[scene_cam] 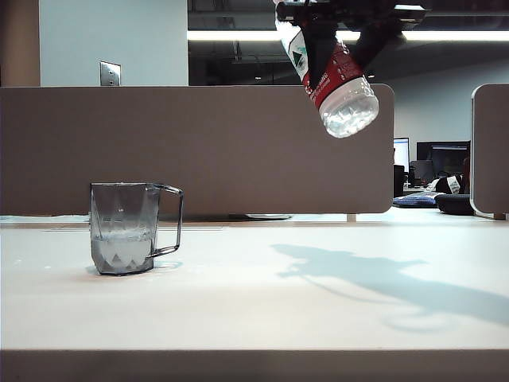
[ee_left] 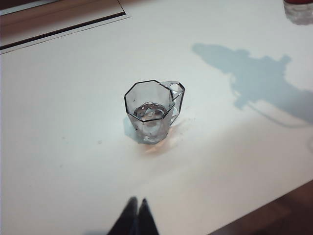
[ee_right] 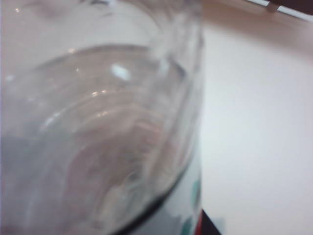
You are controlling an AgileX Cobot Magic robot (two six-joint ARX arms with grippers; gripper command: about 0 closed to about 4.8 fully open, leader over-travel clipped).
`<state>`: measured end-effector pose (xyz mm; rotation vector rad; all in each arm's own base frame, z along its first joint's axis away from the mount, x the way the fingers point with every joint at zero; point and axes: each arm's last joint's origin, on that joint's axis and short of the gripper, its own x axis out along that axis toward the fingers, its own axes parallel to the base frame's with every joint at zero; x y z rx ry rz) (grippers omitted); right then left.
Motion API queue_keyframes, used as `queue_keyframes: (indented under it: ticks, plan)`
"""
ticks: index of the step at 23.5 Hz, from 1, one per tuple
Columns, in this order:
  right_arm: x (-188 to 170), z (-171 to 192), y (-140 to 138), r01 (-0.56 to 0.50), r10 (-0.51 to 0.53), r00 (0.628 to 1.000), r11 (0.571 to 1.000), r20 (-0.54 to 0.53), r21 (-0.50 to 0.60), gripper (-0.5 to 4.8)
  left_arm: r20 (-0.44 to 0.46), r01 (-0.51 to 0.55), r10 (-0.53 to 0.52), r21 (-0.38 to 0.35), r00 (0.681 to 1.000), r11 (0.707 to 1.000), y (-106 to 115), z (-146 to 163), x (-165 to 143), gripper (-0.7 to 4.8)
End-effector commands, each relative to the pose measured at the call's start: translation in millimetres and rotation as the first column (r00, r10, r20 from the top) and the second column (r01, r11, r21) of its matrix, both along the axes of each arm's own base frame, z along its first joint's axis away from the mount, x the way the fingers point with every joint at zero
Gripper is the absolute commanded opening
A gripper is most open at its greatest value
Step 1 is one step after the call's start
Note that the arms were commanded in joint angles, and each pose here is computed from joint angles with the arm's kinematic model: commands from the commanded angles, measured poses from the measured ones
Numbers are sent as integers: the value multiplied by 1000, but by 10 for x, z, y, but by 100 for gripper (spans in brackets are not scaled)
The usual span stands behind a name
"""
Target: Pick up the mineral water bottle on the table and pour water into the mug until it's half full.
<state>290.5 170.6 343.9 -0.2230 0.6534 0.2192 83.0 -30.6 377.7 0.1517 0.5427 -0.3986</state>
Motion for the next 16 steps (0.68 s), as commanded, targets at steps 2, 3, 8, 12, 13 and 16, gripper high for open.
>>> queue_keyframes:
  ticks: [2,3,8,12,13,16]
  plan:
    - [-179,-30,-104,-13,7,997,998,81,68,255,6,6,-6,-1,1000,1000,2,17,-10,-5]
    - [-221,-64,-130,-15,6,995,997,100,81,255,5,6,-6,-1,1000,1000,1,17,-9,-5]
    - [-512,-457,-315,-10,-46,969,975,243,223,255,-18,6,-6,7,1000,1000,5,-4,-21,-5]
    - [-572,-758,-352,-41,-69,933,955,353,294,255,-31,7,-6,12,999,1000,8,-15,-28,-5]
    - [-570,-830,-350,-49,-74,924,950,375,308,255,-35,7,-6,13,999,1000,9,-19,-31,-5]
    - [-541,-1040,-337,-60,-92,903,941,420,333,255,-45,7,-6,16,999,1000,11,-27,-36,-5]
